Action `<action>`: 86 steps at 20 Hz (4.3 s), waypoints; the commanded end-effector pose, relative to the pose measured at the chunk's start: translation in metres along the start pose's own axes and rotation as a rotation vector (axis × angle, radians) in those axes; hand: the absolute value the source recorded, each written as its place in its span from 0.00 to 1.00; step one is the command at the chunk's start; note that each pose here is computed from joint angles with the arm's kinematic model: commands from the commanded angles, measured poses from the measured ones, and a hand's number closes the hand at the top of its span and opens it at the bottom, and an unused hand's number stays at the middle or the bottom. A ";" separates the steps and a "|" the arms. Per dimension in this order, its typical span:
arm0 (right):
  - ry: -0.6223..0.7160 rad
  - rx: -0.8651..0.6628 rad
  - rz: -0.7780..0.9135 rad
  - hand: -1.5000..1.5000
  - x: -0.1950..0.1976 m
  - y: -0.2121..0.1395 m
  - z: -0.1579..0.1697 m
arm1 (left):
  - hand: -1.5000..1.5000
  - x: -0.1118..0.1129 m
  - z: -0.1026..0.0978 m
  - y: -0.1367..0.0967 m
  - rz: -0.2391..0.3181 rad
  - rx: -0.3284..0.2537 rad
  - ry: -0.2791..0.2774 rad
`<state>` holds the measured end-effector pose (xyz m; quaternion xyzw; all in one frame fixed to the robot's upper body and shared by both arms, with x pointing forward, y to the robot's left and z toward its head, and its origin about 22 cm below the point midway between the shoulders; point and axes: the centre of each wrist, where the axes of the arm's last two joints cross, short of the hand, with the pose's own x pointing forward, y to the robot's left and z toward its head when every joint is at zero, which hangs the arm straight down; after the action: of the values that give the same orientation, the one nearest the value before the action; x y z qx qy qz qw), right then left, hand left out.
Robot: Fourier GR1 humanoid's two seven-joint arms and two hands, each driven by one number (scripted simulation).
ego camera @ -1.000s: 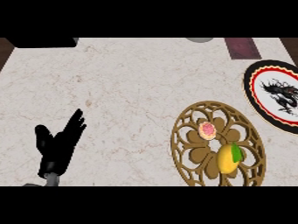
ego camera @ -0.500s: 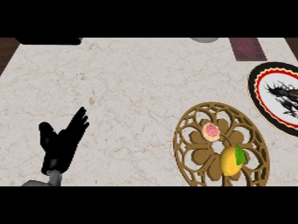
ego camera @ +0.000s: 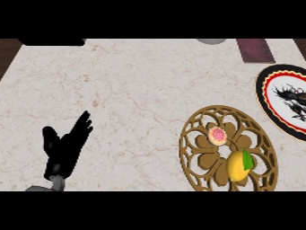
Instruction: Pick the lemon from the placemat and place it in the plate
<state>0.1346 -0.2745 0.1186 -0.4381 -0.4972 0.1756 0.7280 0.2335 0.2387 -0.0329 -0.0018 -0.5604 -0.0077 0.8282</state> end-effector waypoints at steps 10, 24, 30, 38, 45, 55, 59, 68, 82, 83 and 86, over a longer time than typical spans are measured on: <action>0.089 0.141 0.040 0.00 0.038 0.077 -0.013 | 0.50 0.001 -0.003 0.014 -0.014 0.007 0.002; 0.158 0.090 0.146 0.00 0.039 0.107 -0.024 | 0.50 -0.011 -0.011 -0.003 0.007 0.011 0.008; 0.168 0.139 0.152 0.00 0.031 0.135 -0.026 | 0.50 0.007 -0.008 -0.008 0.009 0.029 0.013; 0.131 0.265 0.264 1.00 0.005 0.131 -0.044 | 0.50 0.004 -0.016 -0.004 -0.001 0.022 -0.004; 0.097 0.184 0.323 1.00 0.008 0.130 -0.074 | 0.50 -0.003 0.008 0.009 0.025 0.015 0.014; -0.404 0.237 0.283 1.00 0.037 0.160 0.005 | 0.50 0.001 0.000 0.010 0.006 0.030 0.011; -0.619 0.078 0.121 1.00 0.041 0.144 0.018 | 0.50 -0.001 0.005 0.013 -0.001 0.019 0.011; -0.486 -0.218 -0.146 1.00 0.033 0.096 -0.006 | 0.50 0.010 -0.004 0.018 0.013 0.020 0.008; -0.350 -0.431 -0.344 1.00 -0.039 0.047 -0.121 | 0.50 -0.007 0.004 -0.011 -0.011 0.022 -0.013; -0.360 -0.440 -0.327 1.00 -0.044 0.043 -0.129 | 0.50 -0.011 0.003 0.015 -0.002 0.027 0.020; -0.301 -0.533 -0.332 1.00 -0.056 0.045 -0.165 | 0.50 -0.010 -0.010 -0.009 0.012 -0.001 0.010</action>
<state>0.2366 -0.3341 0.0346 -0.4646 -0.7034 0.0174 0.5377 0.2354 0.2440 -0.0376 0.0016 -0.5586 -0.0033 0.8294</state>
